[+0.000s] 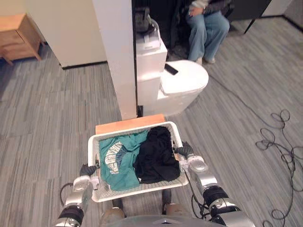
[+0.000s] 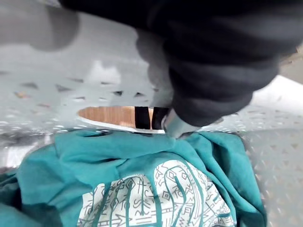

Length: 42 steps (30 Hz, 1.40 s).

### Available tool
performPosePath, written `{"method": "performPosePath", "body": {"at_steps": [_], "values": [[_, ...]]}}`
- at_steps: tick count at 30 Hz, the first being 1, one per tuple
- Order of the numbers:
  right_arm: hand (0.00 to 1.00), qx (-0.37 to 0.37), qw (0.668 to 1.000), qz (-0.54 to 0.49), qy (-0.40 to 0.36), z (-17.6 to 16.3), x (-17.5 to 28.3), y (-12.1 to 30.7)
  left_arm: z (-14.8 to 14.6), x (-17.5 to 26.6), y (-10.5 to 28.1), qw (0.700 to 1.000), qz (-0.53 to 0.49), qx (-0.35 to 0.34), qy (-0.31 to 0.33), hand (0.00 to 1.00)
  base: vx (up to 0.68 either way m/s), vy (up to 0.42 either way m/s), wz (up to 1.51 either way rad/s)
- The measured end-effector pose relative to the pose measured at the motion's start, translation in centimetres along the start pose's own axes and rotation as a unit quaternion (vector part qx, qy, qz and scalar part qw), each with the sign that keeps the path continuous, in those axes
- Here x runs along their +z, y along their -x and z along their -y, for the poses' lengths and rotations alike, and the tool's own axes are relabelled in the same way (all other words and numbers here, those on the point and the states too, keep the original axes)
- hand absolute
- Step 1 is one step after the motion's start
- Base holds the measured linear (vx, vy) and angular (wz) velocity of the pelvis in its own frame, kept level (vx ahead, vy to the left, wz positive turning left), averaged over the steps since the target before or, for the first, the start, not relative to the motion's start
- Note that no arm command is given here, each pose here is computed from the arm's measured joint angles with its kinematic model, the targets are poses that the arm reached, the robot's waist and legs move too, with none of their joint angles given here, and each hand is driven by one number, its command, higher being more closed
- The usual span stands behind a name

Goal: Pick up the laundry basket with both hands and put the clothes into the washing machine.

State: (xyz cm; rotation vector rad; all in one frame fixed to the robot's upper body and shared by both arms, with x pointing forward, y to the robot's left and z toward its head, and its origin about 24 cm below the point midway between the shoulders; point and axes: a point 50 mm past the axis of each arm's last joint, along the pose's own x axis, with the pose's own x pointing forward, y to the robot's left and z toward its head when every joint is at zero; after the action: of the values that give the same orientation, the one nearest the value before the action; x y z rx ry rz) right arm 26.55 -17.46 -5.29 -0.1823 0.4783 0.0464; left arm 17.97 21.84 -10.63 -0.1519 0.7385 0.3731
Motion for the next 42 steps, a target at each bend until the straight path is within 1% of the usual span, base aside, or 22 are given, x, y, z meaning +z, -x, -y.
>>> {"method": "performPosePath", "body": {"at_steps": [4,7,11,15,18,20,23,29,31,33,34,37,39,41,42], "values": [[1.00,-0.004,1.000,-0.006,-0.014,0.2,-1.0,0.7,-0.1,-1.9,1.1,1.000,-0.017,0.002,0.023,1.00,-0.07,-0.031,0.07],[1.00,-0.007,1.000,-0.009,-0.021,0.2,-1.3,0.8,-0.1,-1.7,1.0,1.000,-0.014,0.001,0.020,1.00,-0.10,-0.032,0.32],[1.00,-0.014,0.999,-0.009,-0.036,0.3,-1.7,1.1,0.3,-2.3,1.4,0.999,-0.016,0.000,0.034,1.00,-0.15,0.054,-0.30],[1.00,-0.020,0.998,-0.021,-0.060,-0.2,-3.0,2.1,-0.3,-2.1,1.3,1.000,-0.014,0.003,0.020,1.00,-0.16,0.155,-0.44],[1.00,-0.040,0.994,-0.049,-0.084,0.2,-5.0,3.2,0.4,-2.2,1.3,1.000,-0.016,-0.012,-0.007,1.00,-0.11,0.151,-0.56],[1.00,-0.047,0.994,-0.044,-0.089,0.4,-5.3,3.9,0.4,-2.2,1.3,1.000,-0.015,-0.018,-0.018,1.00,-0.03,0.119,-0.75],[1.00,-0.050,0.994,-0.036,-0.089,0.5,-4.9,3.9,0.5,-2.0,1.3,1.000,-0.009,-0.021,-0.013,1.00,-0.05,0.054,-1.35],[1.00,-0.043,0.994,-0.045,-0.093,-0.1,-5.4,4.0,-0.4,-2.5,1.7,1.000,-0.012,-0.007,-0.005,1.00,0.08,-0.041,-1.15],[1.00,-0.045,0.995,-0.034,-0.080,0.7,-4.6,3.3,0.4,-2.7,1.7,1.000,-0.014,-0.015,0.004,1.00,0.01,-0.070,-1.35],[1.00,-0.045,0.995,-0.032,-0.077,0.8,-4.3,2.9,0.5,-2.6,1.6,1.000,-0.016,-0.013,0.011,1.00,-0.05,-0.083,-1.55],[1.00,-0.048,0.995,-0.038,-0.072,1.2,-4.5,2.9,0.8,-2.6,1.6,1.000,-0.016,-0.019,0.010,1.00,-0.04,-0.111,-1.58],[1.00,-0.048,0.995,-0.049,-0.074,0.9,-5.0,3.1,0.6,-2.9,1.3,0.999,-0.027,-0.016,0.001,1.00,0.05,-0.133,-0.98],[1.00,-0.061,0.994,-0.050,-0.070,1.8,-5.0,3.2,1.8,-2.4,1.0,0.999,-0.025,-0.033,-0.007,1.00,0.03,-0.072,-0.48],[1.00,-0.071,0.993,-0.049,-0.075,2.1,-5.1,3.4,2.2,-2.0,0.8,0.999,-0.020,-0.038,-0.009,1.00,-0.01,0.007,-0.40],[1.00,-0.079,0.993,-0.050,-0.072,2.4,-5.3,3.6,2.6,-2.4,0.9,0.999,-0.028,-0.041,-0.006,1.00,0.06,-0.021,-0.28]]}}
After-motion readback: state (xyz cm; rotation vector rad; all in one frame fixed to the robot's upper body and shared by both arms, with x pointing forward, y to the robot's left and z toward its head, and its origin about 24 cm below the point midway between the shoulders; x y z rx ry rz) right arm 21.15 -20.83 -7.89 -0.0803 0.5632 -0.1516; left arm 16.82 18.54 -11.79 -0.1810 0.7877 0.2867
